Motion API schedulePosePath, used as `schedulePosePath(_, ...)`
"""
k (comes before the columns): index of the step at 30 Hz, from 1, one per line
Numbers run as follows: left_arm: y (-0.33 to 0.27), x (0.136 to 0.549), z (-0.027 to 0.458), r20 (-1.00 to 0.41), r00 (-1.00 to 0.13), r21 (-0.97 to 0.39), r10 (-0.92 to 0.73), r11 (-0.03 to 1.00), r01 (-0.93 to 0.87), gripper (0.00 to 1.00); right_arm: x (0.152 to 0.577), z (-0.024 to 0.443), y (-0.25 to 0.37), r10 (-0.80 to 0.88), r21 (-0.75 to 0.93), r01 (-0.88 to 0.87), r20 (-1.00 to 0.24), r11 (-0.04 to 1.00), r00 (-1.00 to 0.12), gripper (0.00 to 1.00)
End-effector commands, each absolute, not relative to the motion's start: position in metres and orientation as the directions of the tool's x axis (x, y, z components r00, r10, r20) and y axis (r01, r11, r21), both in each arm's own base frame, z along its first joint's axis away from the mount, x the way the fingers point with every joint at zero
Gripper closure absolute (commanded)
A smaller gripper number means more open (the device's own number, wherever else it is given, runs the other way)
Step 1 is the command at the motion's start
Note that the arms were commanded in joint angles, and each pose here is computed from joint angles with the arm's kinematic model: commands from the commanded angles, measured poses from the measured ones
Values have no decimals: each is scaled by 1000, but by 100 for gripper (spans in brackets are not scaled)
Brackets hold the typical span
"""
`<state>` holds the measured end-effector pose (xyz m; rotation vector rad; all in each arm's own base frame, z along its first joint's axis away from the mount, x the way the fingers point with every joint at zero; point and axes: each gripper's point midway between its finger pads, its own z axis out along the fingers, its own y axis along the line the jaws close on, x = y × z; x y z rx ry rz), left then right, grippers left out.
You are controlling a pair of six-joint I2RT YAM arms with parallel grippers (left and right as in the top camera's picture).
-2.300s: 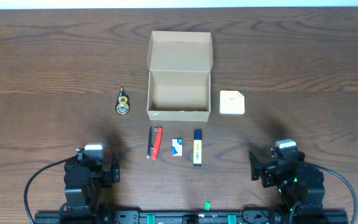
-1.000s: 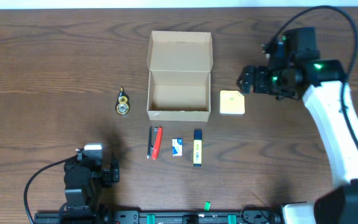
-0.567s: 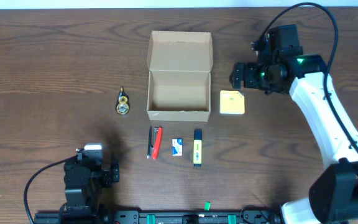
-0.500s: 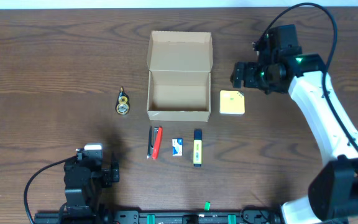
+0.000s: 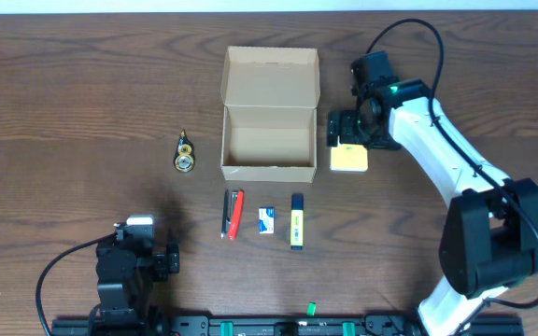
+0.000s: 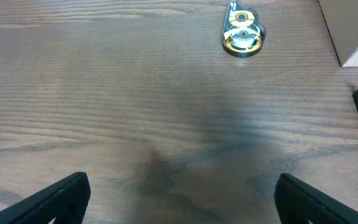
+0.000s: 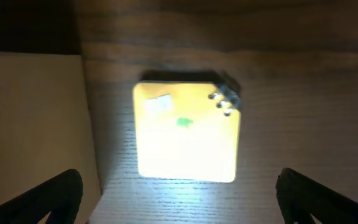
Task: Pack container
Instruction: 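Move the right gripper over the yellow sticky-note pad, then lower the right gripper and grasp the yellow sticky-note pad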
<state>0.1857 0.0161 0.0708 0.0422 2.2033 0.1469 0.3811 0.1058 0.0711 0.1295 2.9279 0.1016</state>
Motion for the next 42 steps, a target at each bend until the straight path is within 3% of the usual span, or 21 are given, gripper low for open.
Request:
schedulePosePath(1, 17, 184, 64, -790, -607, 130, 89, 991, -24, 4, 388, 75, 100, 123, 44, 116, -230, 992, -965, 1)
schedulePosePath(16, 17, 184, 64, -790, -607, 130, 89, 991, -24, 4, 379, 23, 102, 70, 9, 69, -102, 998, -992, 1)
schedulePosePath(42, 17, 184, 64, -790, -607, 130, 89, 991, -24, 4, 386, 6, 104, 24, 8, 23, -101, 1000, -995, 1)
